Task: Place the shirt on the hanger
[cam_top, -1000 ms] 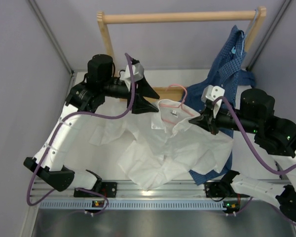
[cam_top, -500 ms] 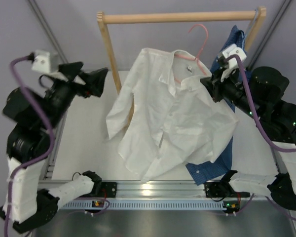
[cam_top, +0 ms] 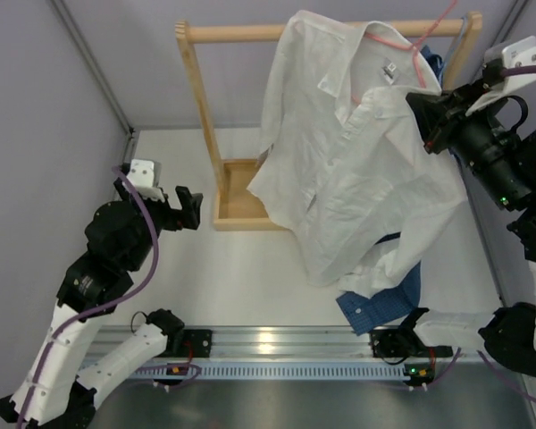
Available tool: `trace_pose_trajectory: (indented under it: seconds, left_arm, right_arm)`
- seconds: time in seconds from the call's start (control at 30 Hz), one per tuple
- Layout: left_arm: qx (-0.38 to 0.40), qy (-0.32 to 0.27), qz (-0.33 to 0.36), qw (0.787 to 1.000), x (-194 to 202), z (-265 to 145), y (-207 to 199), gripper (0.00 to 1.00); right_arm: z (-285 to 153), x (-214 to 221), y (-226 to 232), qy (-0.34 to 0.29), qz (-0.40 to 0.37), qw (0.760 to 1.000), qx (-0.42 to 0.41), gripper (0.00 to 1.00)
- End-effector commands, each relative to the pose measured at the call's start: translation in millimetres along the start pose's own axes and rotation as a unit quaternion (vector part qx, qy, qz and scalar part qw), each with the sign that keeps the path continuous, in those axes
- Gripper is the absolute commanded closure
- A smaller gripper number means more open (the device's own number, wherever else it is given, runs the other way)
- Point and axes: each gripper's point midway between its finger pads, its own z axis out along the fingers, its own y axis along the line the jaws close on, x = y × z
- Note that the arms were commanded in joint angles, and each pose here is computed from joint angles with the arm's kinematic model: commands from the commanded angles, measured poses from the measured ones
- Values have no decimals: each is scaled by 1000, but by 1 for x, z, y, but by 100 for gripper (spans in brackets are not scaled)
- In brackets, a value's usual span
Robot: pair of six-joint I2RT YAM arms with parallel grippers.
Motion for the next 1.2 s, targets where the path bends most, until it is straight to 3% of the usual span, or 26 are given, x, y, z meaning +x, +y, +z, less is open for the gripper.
trace_pose_trajectory:
  seconds: [0.0,0.1,0.37,0.53,0.67,0.77,0.97,1.17]
  left_arm:
    - [-13,-4,-12,1000,7,7,2,2]
    - [-13,9,-16,1000,22,20,0,2]
    - [-35,13,-7,999,40,32,7,2]
    - [-61,21,-10,998,47,38,17,2]
    - [-203,45,-31,978,60,44,74,2]
    - [-282,57,-74,955,71,44,116,2]
    - [-323,31,-123,938,69,31,147,2]
    - [-306,41,-120,944,79,35,142,2]
  right_arm:
    - [2,5,8,-12,31,999,-11,100]
    - [10,37,19,25,35,999,-23,100]
    - [4,62,32,44,77,995,-42,100]
    - [38,84,33,74,105,992,2,100]
    - [55,74,32,79,132,985,73,100]
    - [70,72,49,85,105,984,115,100]
    - [111,80,83,95,94,984,122,100]
    - [145,79,111,82,113,987,82,100]
